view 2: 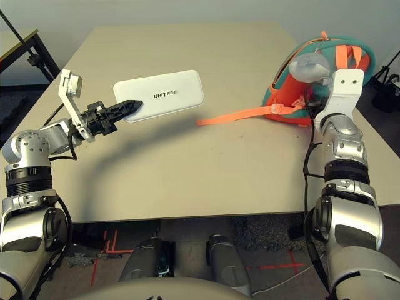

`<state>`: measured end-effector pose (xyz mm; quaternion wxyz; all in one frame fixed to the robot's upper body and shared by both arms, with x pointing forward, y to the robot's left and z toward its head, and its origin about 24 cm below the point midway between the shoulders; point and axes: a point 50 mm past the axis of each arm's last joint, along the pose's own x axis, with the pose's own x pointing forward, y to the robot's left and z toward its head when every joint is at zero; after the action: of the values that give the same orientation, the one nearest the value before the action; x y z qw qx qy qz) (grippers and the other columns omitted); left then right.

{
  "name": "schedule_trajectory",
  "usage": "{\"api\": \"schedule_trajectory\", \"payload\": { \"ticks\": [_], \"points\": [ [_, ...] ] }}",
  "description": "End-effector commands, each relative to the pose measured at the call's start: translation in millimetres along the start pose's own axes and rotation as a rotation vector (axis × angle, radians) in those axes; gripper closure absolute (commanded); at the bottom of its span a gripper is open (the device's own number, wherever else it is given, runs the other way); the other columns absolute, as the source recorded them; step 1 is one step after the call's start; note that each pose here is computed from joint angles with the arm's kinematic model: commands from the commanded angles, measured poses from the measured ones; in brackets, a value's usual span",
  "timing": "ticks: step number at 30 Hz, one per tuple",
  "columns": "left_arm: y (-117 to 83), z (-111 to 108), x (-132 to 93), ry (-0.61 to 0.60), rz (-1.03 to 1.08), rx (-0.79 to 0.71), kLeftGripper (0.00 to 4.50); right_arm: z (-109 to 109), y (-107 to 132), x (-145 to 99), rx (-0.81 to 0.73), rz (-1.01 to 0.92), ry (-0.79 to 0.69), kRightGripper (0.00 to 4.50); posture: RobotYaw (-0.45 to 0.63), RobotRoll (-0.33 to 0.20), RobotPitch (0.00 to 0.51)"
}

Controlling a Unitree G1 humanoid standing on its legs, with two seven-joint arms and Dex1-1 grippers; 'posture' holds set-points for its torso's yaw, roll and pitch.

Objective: Put the pencil case into the backpack and zip it.

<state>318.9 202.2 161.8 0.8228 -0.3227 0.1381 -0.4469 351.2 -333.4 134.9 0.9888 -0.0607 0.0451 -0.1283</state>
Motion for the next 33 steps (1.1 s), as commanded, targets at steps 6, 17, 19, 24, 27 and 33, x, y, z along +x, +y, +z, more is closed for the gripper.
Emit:
{"api": "schedule_trajectory", "payload": {
  "ticks": [6, 17, 19, 24, 27, 33],
  "points": [
    [-3.2, 7.7, 0.4, -0.012, -0.018, 0.028, 3.09, 14.7, 2.1, -2.8, 0.031, 0.061, -0.113, 4.28, -0.13, 0.0, 0.045],
    [12.3, 13.2, -4.5, -0.031, 0.035, 0.022, 3.09, 56.1, 16.1, -20.1, -0.033, 0.224, -0.351, 4.28, -0.14, 0.0, 0.04],
    [13.8, 13.8, -4.5, -0.031, 0.04, 0.024, 3.09, 60.6, 19.2, -25.6, -0.041, 0.26, -0.376, 4.28, -0.15, 0.0, 0.039],
    [16.5, 16.2, -3.9, -0.035, 0.047, 0.031, 3.09, 69.2, 27.0, -44.5, -0.053, 0.345, -0.438, 4.28, -0.15, 0.0, 0.037],
    [18.0, 17.0, -3.5, -0.033, 0.049, 0.034, 3.09, 75.6, 33.5, -58.3, -0.039, 0.421, -0.471, 4.28, -0.16, 0.0, 0.037],
    [19.3, 20.2, -0.6, -0.03, 0.047, 0.04, 3.09, 86.4, 39.6, -82.3, -0.048, 0.518, -0.498, 4.28, -0.19, 0.0, 0.041]
  ]
}}
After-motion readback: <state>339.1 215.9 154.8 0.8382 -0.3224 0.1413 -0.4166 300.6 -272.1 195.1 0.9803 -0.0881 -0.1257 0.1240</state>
